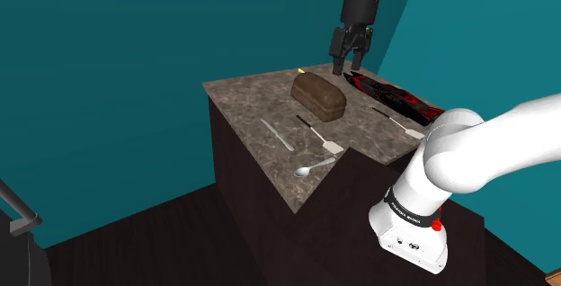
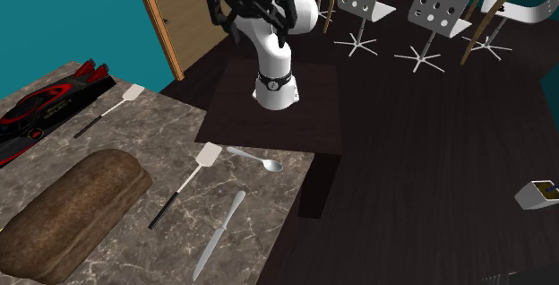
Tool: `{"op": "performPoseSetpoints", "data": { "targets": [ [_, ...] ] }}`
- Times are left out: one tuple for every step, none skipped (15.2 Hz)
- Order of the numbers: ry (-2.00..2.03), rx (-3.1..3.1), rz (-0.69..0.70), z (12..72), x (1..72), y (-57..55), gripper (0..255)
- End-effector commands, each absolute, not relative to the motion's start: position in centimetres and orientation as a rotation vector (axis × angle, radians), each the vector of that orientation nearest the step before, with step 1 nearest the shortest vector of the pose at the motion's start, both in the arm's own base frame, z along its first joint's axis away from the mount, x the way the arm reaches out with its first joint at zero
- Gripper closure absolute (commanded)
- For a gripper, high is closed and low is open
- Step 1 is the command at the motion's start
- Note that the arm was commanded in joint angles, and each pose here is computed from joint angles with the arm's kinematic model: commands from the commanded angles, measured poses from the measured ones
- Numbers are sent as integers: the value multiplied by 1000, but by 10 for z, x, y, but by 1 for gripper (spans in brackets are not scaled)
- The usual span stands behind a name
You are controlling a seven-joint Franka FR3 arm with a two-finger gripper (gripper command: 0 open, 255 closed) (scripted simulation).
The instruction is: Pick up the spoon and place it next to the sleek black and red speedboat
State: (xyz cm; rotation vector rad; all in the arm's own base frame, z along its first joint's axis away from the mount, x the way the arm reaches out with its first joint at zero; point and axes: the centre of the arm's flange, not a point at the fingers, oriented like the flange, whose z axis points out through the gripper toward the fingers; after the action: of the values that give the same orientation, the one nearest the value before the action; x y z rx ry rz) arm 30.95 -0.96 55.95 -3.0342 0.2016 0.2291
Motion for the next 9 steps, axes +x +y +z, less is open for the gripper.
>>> {"op": "performPoseSetpoints", "data": {
  "targets": [
    [202, -3034, 229, 559, 309, -10, 0],
    [209, -3038, 237, 547, 314, -7, 0],
    [216, -3041, 246, 534, 318, -5, 0],
    [224, -3045, 254, 521, 321, -3, 0],
    [231, -3048, 263, 508, 325, -1, 0],
    [239, -3051, 271, 495, 329, 1, 0],
    [246, -3054, 280, 483, 333, 3, 0],
    [254, -3058, 288, 470, 336, 5, 0],
    [262, -3061, 297, 457, 340, 7, 0]
  ]
}}
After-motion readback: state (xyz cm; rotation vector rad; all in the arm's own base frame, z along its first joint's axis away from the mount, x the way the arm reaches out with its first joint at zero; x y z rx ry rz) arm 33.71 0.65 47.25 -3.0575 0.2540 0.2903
